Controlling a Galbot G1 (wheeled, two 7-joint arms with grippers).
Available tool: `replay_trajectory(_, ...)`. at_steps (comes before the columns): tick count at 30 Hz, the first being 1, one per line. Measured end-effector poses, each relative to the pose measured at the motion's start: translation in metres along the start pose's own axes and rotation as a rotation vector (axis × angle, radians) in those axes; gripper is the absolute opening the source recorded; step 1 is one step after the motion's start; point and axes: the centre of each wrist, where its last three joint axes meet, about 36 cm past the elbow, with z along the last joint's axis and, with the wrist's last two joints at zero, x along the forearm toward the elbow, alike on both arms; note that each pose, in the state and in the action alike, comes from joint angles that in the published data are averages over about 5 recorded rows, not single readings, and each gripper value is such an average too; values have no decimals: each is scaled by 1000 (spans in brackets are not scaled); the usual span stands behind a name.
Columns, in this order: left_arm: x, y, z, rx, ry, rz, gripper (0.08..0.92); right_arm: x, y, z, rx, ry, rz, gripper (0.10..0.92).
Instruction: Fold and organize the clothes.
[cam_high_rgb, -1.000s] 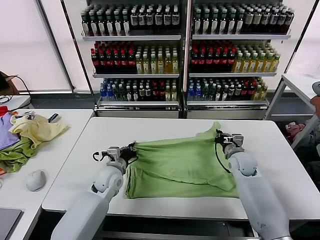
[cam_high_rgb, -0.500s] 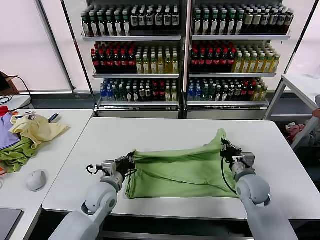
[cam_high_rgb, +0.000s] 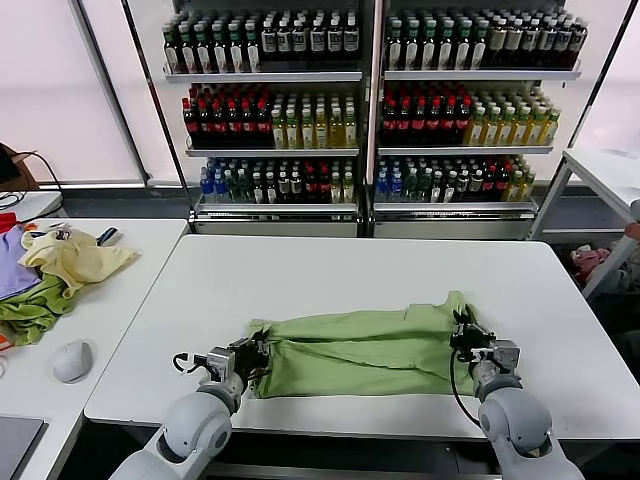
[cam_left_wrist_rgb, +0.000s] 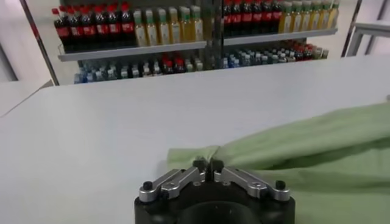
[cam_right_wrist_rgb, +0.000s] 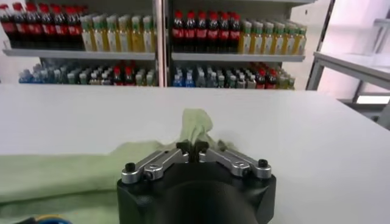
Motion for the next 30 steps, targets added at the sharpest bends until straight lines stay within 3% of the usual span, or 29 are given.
replay_trajectory(10, 9, -16, 1, 0, -59, -84, 545, 16, 4, 4, 8, -2, 11, 598)
replay_trajectory(17, 7, -39, 11, 13, -50, -151, 744, 24, 6, 5, 9, -6, 12, 790)
replay_trajectory(20, 5, -47, 17, 25, -39, -180, 801, 26, 7, 5, 8, -9, 11, 818)
replay_trajectory(23, 3, -56, 22, 41, -29, -203, 770, 28, 8, 4, 7, -13, 9, 822)
replay_trajectory(30, -2, -67, 28, 69, -13, -222, 573, 30, 11, 3, 2, -18, 5, 823)
